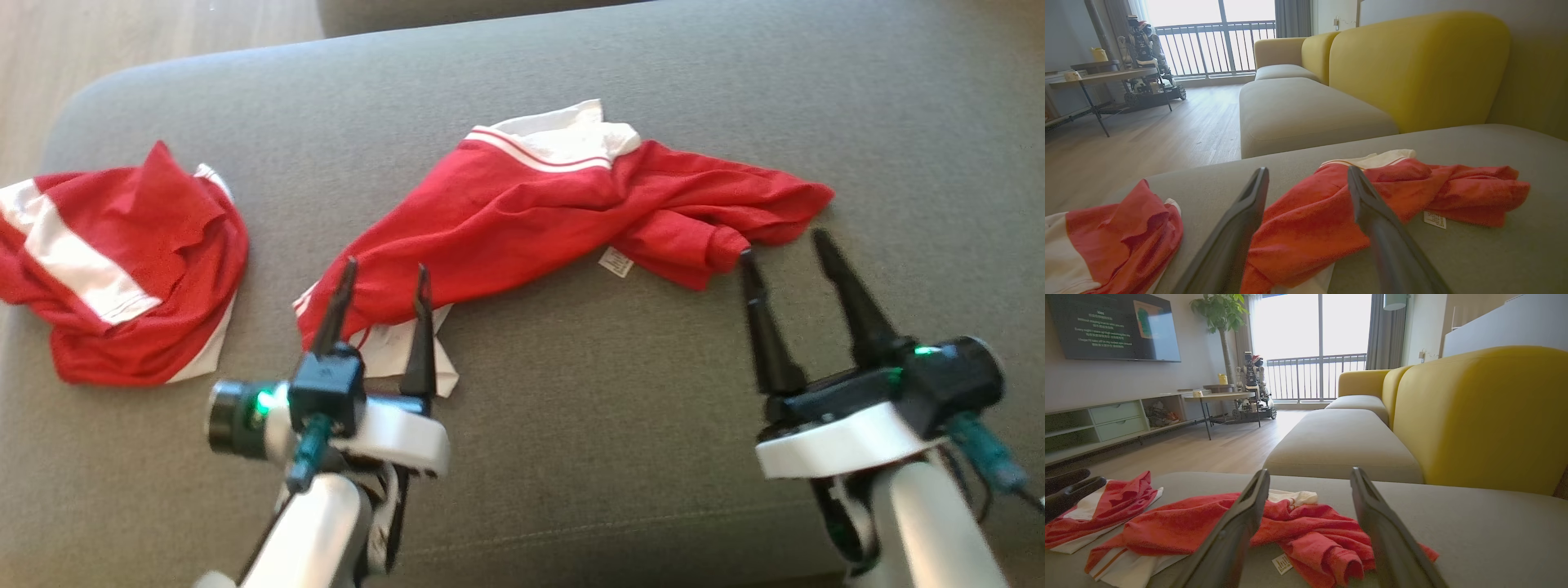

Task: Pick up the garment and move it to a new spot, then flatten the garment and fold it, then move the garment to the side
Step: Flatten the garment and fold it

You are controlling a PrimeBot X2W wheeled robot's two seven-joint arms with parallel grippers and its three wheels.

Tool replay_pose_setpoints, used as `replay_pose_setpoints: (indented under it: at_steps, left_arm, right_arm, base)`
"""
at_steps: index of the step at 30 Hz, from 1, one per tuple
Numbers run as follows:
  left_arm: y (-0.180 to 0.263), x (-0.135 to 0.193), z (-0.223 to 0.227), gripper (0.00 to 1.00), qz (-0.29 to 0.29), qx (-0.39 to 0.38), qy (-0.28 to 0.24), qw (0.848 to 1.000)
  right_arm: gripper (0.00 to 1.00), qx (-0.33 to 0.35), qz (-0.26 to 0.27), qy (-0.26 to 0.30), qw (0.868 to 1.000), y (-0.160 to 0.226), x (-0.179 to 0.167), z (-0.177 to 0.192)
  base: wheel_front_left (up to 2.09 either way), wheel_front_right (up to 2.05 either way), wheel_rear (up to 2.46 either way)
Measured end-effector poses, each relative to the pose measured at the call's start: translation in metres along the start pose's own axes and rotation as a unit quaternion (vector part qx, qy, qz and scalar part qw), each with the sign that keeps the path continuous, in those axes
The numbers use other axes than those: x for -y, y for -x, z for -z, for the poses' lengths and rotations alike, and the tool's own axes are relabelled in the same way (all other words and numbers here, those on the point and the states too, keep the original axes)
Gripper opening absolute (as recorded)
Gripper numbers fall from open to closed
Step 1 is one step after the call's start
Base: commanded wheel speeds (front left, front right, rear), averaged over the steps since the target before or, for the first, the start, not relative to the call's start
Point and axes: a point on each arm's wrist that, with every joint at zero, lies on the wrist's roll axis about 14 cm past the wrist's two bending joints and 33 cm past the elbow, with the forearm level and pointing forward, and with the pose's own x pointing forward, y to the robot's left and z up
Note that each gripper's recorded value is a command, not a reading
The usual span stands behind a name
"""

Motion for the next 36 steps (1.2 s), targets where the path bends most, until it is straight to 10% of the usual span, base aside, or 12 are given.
replay_pose_setpoints:
  at_steps: [31, 33, 36]
  left_arm:
    - [0.034, -0.079, 0.010, 1.00, -0.146, -0.029, 0.021, 0.989]
    - [0.032, -0.078, 0.012, 1.00, -0.144, -0.030, 0.022, 0.989]
    - [0.031, -0.073, 0.014, 1.00, -0.137, -0.034, 0.023, 0.990]
  right_arm:
    - [1.00, -0.235, -0.157, 0.059, 0.958, -0.108, -0.066, 0.168]
    - [0.00, -0.238, -0.159, 0.056, 0.956, -0.111, -0.066, 0.171]
    - [0.00, -0.235, -0.166, 0.058, 0.956, -0.117, -0.066, 0.170]
  base:
    - [0.00, 0.00, 0.00]
    - [0.00, 0.00, 0.00]
    - [0.00, 0.00, 0.00]
